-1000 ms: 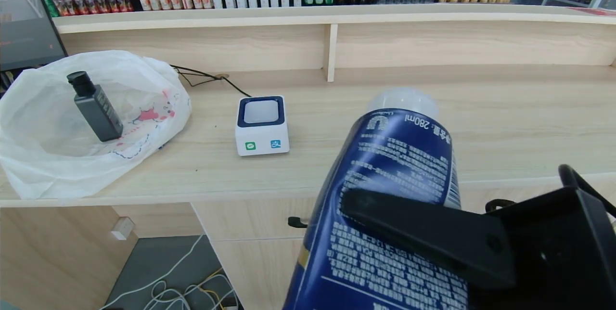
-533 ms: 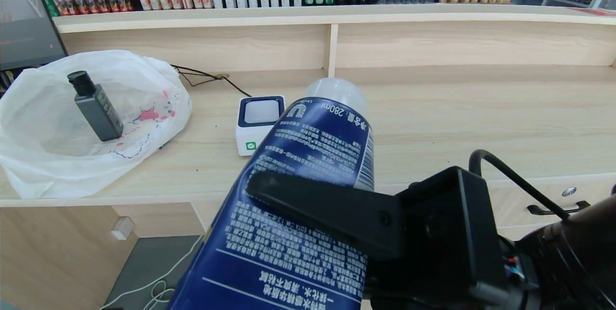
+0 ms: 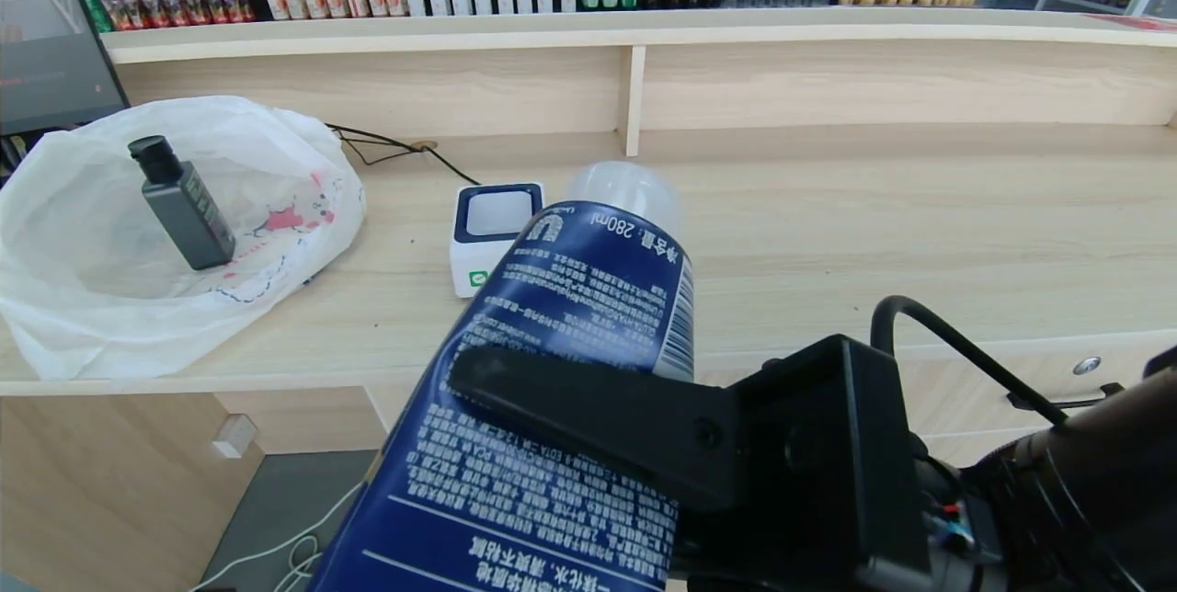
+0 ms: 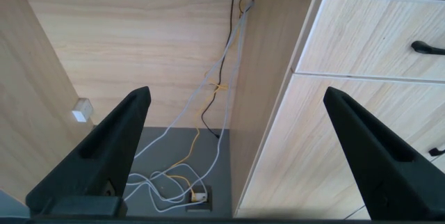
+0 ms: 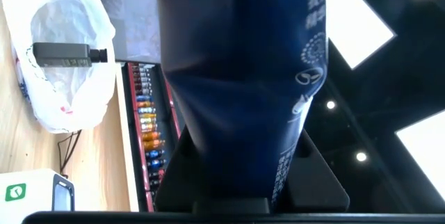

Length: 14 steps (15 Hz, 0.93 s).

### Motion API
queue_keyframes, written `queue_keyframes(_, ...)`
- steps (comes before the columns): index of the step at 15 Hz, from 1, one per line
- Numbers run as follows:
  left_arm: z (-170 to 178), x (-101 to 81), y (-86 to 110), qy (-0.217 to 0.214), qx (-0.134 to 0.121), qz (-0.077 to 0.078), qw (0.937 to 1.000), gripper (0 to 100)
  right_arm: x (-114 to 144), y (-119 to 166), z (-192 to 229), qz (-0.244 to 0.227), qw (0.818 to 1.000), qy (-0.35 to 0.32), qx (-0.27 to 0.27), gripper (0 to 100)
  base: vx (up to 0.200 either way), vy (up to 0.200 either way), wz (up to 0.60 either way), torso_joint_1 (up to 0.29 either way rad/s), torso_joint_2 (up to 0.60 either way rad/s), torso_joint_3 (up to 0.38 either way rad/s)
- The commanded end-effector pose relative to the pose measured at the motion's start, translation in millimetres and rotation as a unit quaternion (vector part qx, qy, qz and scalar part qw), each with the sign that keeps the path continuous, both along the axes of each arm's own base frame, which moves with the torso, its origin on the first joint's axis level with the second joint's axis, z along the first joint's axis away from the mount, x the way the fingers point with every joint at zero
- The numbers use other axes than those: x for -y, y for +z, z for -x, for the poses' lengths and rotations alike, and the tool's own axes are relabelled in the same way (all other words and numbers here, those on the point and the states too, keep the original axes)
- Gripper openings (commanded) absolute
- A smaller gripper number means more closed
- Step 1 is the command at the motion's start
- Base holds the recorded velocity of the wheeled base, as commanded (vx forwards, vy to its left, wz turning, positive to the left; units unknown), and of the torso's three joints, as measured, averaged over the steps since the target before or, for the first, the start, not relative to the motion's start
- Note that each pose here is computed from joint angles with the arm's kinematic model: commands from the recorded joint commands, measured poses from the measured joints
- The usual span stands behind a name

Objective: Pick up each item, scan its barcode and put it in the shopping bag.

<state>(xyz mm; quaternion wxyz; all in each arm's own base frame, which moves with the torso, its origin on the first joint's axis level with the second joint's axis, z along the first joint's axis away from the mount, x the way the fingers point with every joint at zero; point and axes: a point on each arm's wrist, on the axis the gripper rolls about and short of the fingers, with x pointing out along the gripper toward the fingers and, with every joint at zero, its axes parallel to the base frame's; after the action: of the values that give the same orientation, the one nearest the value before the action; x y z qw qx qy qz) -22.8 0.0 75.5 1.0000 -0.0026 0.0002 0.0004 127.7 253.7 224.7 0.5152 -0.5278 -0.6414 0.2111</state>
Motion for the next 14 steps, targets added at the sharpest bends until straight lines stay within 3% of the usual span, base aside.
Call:
queue_keyframes(1, 0.0, 0.0, 0.0, 0.000, 0.000, 0.001, 1.0000, 100, -0.1, -0.2, -0.1, 0.000, 1.000, 0.000, 0.000, 0, 0.000, 0.000, 0.00, 0.000, 0.00, 0.000)
queue_keyframes(12, 0.0, 0.0, 0.0, 0.000, 0.000, 0.000, 1.0000, 100, 1.5, 5.1, 0.7, -0.010, 1.000, 0.001, 0.000, 0, 0.000, 0.000, 0.00, 0.000, 0.00, 0.000)
queue_keyframes(14, 0.0, 0.0, 0.0, 0.000, 0.000, 0.001, 1.0000, 100, 1.0, 6.9, 0.4, -0.016, 0.999, 0.018, -0.031, 0, 0.000, 0.000, 0.00, 0.000, 0.00, 0.000)
